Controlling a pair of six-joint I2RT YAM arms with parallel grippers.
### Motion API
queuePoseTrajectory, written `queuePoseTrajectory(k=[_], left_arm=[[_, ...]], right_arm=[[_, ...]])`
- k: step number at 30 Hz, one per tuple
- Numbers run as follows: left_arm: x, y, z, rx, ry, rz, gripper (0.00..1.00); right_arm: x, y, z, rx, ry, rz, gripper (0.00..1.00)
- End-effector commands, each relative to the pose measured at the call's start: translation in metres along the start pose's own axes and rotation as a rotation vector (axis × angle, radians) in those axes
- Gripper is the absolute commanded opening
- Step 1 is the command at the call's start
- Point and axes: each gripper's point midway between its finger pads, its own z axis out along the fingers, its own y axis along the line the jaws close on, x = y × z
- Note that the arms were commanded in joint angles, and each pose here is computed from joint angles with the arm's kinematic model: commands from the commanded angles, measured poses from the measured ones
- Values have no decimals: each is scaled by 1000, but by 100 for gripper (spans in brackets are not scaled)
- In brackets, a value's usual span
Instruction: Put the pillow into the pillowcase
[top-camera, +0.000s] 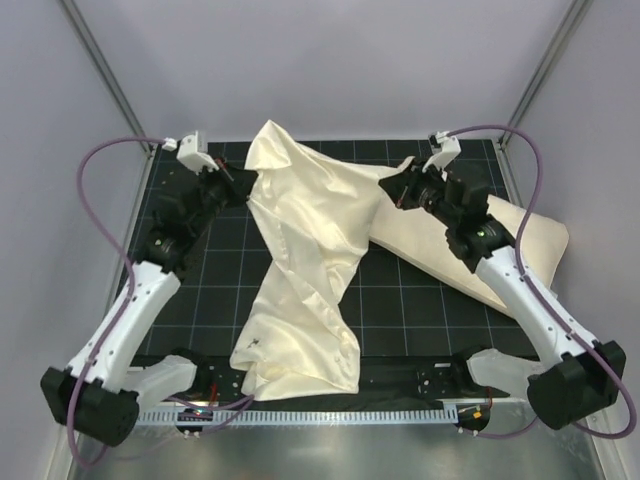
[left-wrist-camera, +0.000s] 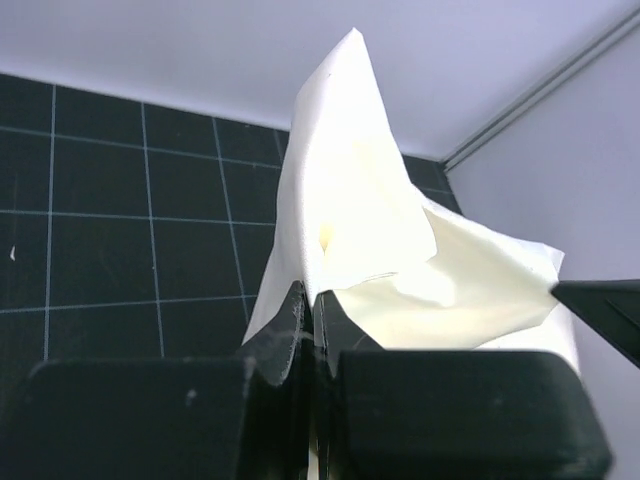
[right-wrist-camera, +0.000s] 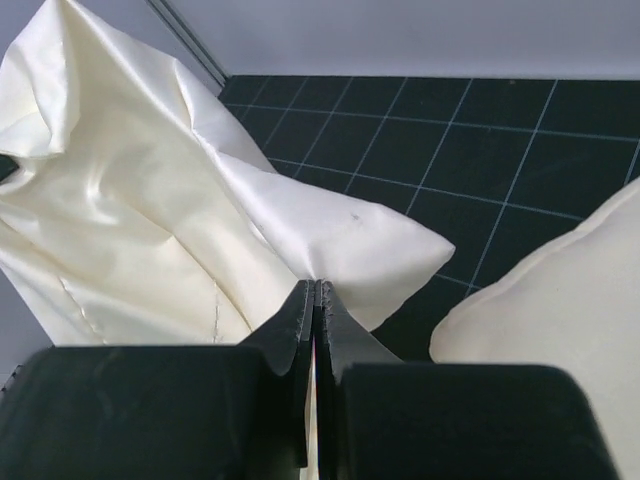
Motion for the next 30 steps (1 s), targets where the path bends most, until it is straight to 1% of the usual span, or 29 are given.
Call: queuePoseTrajectory(k=[1,2,3,4,5,6,7,8,9,12,13,14,16,17,19,20,21,22,24,26,27,28,30], left_arm=[[-16,-20,-46,60,-9,13,0],[-18,-29,-56,93,-2,10,0],[-35,-43,-68,132,-36,1,0],[-42,-54,-79,172,-45,-1,0],[-50,-72,-92,244,-42,1,0],[-52,-81,-100,275,-17,-7,0],[-75,-103,-117,336,-49,-6,0],[-80,-112,-123,369,-39,-12,0],[-81,-127,-134,439,-10,-15,0],[-101,-160,-166,565,-24,-78,0],[-110,-170,-174,616,-58,-86,0],[-108,-172,-175,632,-44,-140,0],[-118,-183,-190,698,-90,-170,0],[-120,-185,-194,713,-85,-216,0],[-119,-185,-197,731,-100,-246,0],[-121,-185,-198,735,-115,-270,0],[-112,-176,-186,699,-104,-293,0],[-112,-167,-178,654,-126,-316,0],[-93,-143,-149,524,-93,-313,0],[-75,-105,-110,328,-71,-328,0],[-63,-89,-98,253,-46,-317,0],[-53,-68,-86,180,-37,-320,0],[-49,-43,-76,93,-70,-336,0]], right_arm=[[-51,36,-40,-63,-101,-56,4],[-73,51,-59,-86,-152,-73,4],[-84,59,-70,-98,-180,-91,4],[-94,66,-81,-107,-205,-104,4],[-113,77,-97,-117,-246,-119,4],[-127,87,-117,-133,-293,-148,4],[-136,94,-129,-141,-319,-163,4],[-154,105,-150,-148,-365,-180,4],[-164,111,-169,-146,-408,-193,4],[-194,122,-214,-109,-509,-218,4],[-201,125,-224,-100,-531,-220,4],[-209,128,-238,-89,-553,-227,4],[-214,127,-232,-72,-531,-227,4],[-218,132,-233,-82,-521,-233,4],[-215,141,-221,-140,-474,-237,4],[-216,142,-206,-155,-445,-222,4],[-214,146,-197,-180,-425,-217,4],[-211,149,-187,-212,-396,-213,4],[-206,148,-157,-250,-348,-183,4],[-196,152,-134,-312,-310,-169,4],[-189,146,-114,-317,-275,-142,4],[-184,145,-103,-328,-259,-135,4],[-169,134,-70,-337,-211,-113,4]])
